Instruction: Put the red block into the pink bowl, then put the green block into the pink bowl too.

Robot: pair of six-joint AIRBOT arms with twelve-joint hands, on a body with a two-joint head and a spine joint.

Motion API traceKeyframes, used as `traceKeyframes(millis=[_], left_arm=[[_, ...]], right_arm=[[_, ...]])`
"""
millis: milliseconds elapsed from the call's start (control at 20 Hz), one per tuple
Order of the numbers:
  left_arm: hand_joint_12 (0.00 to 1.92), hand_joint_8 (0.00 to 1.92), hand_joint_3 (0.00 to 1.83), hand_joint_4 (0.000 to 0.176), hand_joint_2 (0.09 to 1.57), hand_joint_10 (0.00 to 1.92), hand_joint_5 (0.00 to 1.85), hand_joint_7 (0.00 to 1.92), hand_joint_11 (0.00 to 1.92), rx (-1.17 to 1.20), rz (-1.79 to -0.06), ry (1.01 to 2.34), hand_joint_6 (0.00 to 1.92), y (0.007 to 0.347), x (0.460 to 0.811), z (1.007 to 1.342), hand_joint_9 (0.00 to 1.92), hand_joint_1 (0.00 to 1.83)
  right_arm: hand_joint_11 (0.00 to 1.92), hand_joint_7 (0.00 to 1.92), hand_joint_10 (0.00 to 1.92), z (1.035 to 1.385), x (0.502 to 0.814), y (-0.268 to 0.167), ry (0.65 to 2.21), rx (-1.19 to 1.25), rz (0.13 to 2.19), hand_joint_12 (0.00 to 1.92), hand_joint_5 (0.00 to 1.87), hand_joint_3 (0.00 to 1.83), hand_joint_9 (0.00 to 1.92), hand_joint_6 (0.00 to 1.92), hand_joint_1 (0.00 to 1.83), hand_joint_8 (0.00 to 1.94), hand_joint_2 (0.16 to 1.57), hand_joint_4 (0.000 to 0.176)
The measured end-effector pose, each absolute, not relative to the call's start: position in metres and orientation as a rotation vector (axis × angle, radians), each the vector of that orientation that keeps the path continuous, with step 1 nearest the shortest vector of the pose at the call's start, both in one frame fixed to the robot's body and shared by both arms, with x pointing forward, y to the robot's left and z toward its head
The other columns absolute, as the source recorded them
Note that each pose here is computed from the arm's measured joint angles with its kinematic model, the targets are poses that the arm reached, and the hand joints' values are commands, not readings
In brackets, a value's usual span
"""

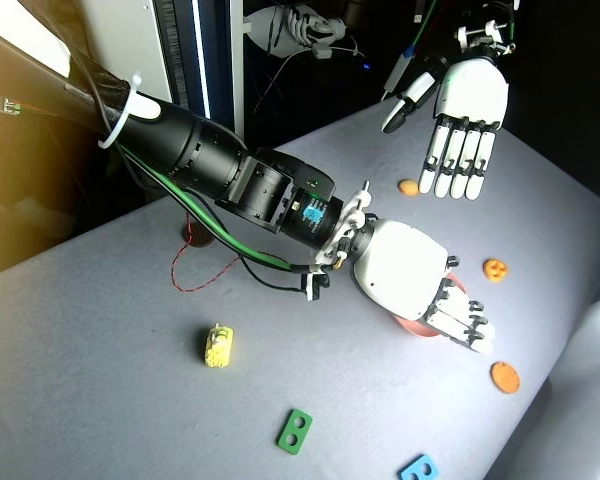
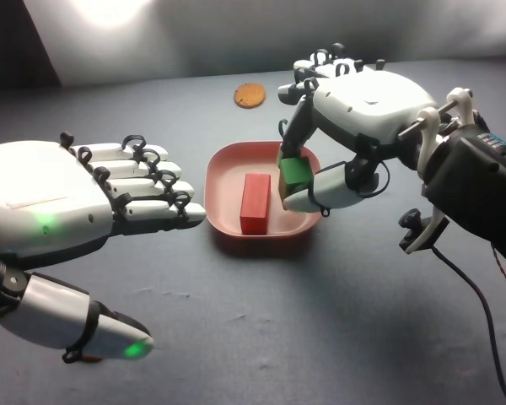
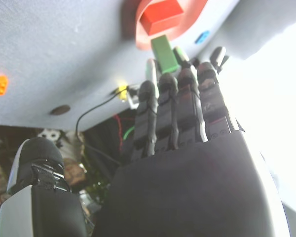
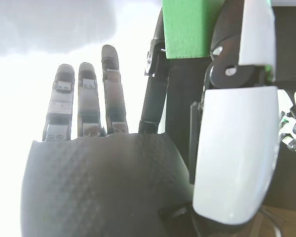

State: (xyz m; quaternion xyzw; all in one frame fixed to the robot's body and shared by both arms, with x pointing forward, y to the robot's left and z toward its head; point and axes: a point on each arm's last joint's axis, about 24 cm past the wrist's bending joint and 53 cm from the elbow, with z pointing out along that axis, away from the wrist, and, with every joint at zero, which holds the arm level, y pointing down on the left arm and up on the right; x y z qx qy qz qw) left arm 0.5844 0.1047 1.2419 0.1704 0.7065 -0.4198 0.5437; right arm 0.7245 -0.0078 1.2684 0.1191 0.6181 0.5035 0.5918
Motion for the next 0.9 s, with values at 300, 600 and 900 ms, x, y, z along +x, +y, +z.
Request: traceKeyframes(millis=[300, 600, 900], left_arm=[[0.0, 0.01, 0.0, 0.0, 1.02, 0.01, 0.17, 0.14, 0.0, 0.404, -0.996, 1.676, 0.01, 0.104, 0.585, 1.242, 0.06, 0.21], [0.0, 0.01, 0.0, 0.0, 1.02, 0.01, 0.18, 0.14, 0.0, 0.406, -1.004, 1.67, 0.01, 0.1, 0.585, 1.244, 0.05, 0.2], [0.0, 0.0, 0.0, 0.0, 1.03, 0.01, 0.15, 0.11, 0.0, 0.394, -1.01, 1.653, 0.0, 0.091, 0.59, 1.254, 0.03, 0.16]], right_arm=[[0.0, 0.0, 0.0, 1.267, 0.727, 0.0, 1.436, 0.278, 1.18, 0.0, 0.03, 0.0, 0.0, 0.0, 0.38, 0.0, 0.72, 0.127], [0.0, 0.0, 0.0, 1.268, 0.729, -0.004, 1.437, 0.283, 1.181, 0.0, 0.0, 0.0, 0.0, 0.0, 0.38, 0.0, 0.7, 0.0], [0.0, 0.0, 0.0, 1.307, 0.668, -0.007, 1.328, -0.109, 1.141, 0.0, 0.0, 0.0, 0.0, 0.0, 0.36, 0.0, 0.7, 0.0]])
